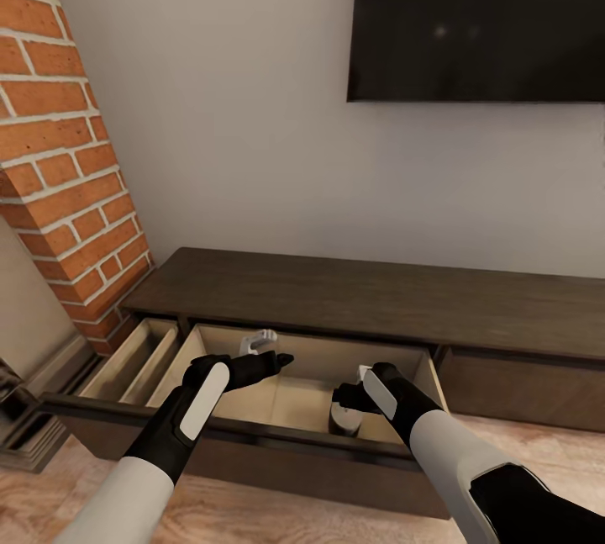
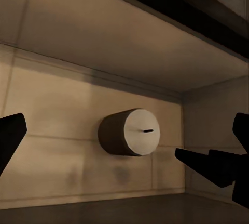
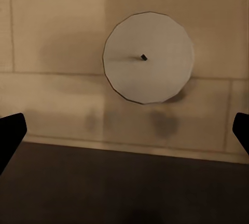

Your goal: Place each of the two pumpkins and all three candles from the living room inside a cabinet in the living room (use any cabinet), then make sure every cabinet is closed, and position the cauldron so it is next to a table in the living room.

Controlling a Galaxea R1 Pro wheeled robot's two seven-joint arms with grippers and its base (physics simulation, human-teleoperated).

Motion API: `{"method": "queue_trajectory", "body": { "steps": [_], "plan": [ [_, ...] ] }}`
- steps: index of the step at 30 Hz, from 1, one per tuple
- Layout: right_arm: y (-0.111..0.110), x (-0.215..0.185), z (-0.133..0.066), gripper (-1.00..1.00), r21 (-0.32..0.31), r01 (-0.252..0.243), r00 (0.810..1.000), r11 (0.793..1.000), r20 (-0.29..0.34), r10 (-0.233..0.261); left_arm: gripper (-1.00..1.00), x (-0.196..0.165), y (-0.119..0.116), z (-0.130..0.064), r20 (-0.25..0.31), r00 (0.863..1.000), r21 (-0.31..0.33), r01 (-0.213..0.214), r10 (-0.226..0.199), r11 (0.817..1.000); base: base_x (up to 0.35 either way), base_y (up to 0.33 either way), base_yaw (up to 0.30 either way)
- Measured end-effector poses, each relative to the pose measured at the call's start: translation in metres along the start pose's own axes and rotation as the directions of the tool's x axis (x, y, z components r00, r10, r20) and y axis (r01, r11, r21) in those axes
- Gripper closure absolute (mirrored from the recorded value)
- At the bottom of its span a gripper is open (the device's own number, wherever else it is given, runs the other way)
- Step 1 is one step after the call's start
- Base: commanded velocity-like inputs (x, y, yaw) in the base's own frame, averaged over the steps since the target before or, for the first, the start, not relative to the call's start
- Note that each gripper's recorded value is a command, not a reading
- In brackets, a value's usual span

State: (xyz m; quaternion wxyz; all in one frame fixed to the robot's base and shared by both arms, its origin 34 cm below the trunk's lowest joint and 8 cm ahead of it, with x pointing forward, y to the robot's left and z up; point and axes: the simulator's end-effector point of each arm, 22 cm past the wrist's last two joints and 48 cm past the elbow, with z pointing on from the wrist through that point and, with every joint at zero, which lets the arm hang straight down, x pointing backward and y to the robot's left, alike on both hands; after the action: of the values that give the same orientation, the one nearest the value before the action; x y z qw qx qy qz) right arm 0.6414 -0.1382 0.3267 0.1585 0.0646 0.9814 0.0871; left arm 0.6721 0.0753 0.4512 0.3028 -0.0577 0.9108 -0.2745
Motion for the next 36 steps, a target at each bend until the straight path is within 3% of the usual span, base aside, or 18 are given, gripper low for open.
{"method": "queue_trajectory", "body": {
  "steps": [36],
  "plan": [
    [0.006, -0.014, -0.018, -1.00, -0.008, 0.007, 0.999, 1.000, 0.042, -0.007, -1.00, -0.014, -0.012, -0.014, 0.033, 0.999, 0.011, -0.017, 0.017, 1.000, 0.000, 0.000, 0.000]
  ]
}}
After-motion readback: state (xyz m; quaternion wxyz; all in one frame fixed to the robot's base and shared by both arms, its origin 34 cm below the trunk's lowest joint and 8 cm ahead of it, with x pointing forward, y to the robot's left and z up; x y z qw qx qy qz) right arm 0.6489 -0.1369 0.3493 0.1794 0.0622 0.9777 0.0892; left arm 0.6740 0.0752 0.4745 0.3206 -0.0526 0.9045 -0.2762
